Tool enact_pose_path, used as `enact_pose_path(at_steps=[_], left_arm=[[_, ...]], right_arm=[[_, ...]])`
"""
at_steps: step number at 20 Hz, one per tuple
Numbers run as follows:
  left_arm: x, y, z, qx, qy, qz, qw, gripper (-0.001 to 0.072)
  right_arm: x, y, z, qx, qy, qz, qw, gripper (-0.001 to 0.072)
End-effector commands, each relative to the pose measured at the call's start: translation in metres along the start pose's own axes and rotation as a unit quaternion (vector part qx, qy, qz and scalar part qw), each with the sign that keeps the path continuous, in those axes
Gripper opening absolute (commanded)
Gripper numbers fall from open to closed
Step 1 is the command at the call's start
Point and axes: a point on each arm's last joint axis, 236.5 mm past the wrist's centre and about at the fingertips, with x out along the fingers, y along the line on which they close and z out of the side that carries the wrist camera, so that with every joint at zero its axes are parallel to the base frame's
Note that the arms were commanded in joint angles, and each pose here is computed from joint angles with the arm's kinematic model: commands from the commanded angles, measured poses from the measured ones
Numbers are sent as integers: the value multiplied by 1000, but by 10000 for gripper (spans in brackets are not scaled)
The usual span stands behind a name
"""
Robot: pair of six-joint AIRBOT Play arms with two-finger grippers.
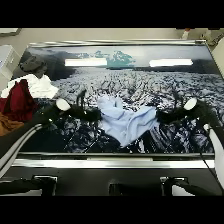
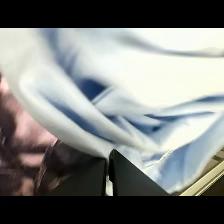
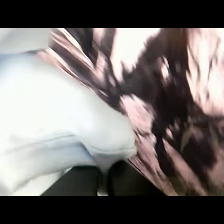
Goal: Fold the clothes and pants, and hang the long-sleeved shirts on hangers.
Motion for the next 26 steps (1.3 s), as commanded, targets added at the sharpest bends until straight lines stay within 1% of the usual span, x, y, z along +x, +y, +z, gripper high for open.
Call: enact_pose_path(at_steps=[1,2,3,4,6,7,8,9,10,12,14,15,16,17,18,19,20,22,23,24,26], left_arm=[[-107,-87,81,204,-164,-25,965,20],[-167,-131,102,281,-236,-33,930,20],[-235,-175,114,319,-314,-43,893,20],[-300,-211,117,335,-385,-56,858,20],[-419,-269,96,344,-511,-89,783,21],[-459,-286,79,348,-552,-102,751,21],[-487,-296,60,354,-578,-110,728,20],[-498,-301,46,360,-582,-113,720,21],[-500,-303,35,365,-577,-117,721,21],[-496,-307,25,362,-562,-132,732,21],[-492,-313,22,366,-558,-143,731,21],[-489,-312,25,365,-556,-142,733,21],[-482,-308,31,366,-551,-131,738,21],[-469,-299,41,370,-542,-109,747,21],[-447,-284,54,366,-522,-84,766,21],[-421,-263,69,346,-496,-59,794,21],[-384,-233,84,319,-458,-29,829,21],[-298,-159,100,268,-358,41,894,21],[-251,-116,99,234,-300,72,922,21],[-210,-79,93,194,-250,90,944,21],[-136,-15,70,100,-162,112,975,22]], right_arm=[[-122,37,79,-95,-182,-11,979,49],[-184,55,98,-119,-258,-16,959,49],[-259,76,110,-141,-349,-16,926,50],[-328,97,107,-157,-429,-8,889,50],[-453,133,71,-177,-569,23,803,51],[-500,148,42,-179,-620,51,762,51],[-531,157,15,-176,-655,77,731,51],[-553,162,-10,-175,-676,96,710,51],[-565,164,-27,-172,-686,106,699,51],[-574,164,-44,-174,-695,110,689,51],[-579,164,-44,-175,-702,107,682,51],[-575,162,-37,-178,-699,97,685,51],[-564,159,-26,-180,-688,84,698,51],[-546,155,-11,-179,-667,72,720,51],[-516,150,10,-176,-630,63,754,51],[-482,145,33,-171,-588,56,788,51],[-437,139,59,-163,-537,55,826,51],[-340,118,111,-138,-441,45,886,51],[-289,106,134,-121,-396,41,909,51],[-235,97,155,-88,-347,53,932,51],[-134,98,168,12,-235,123,964,53]])
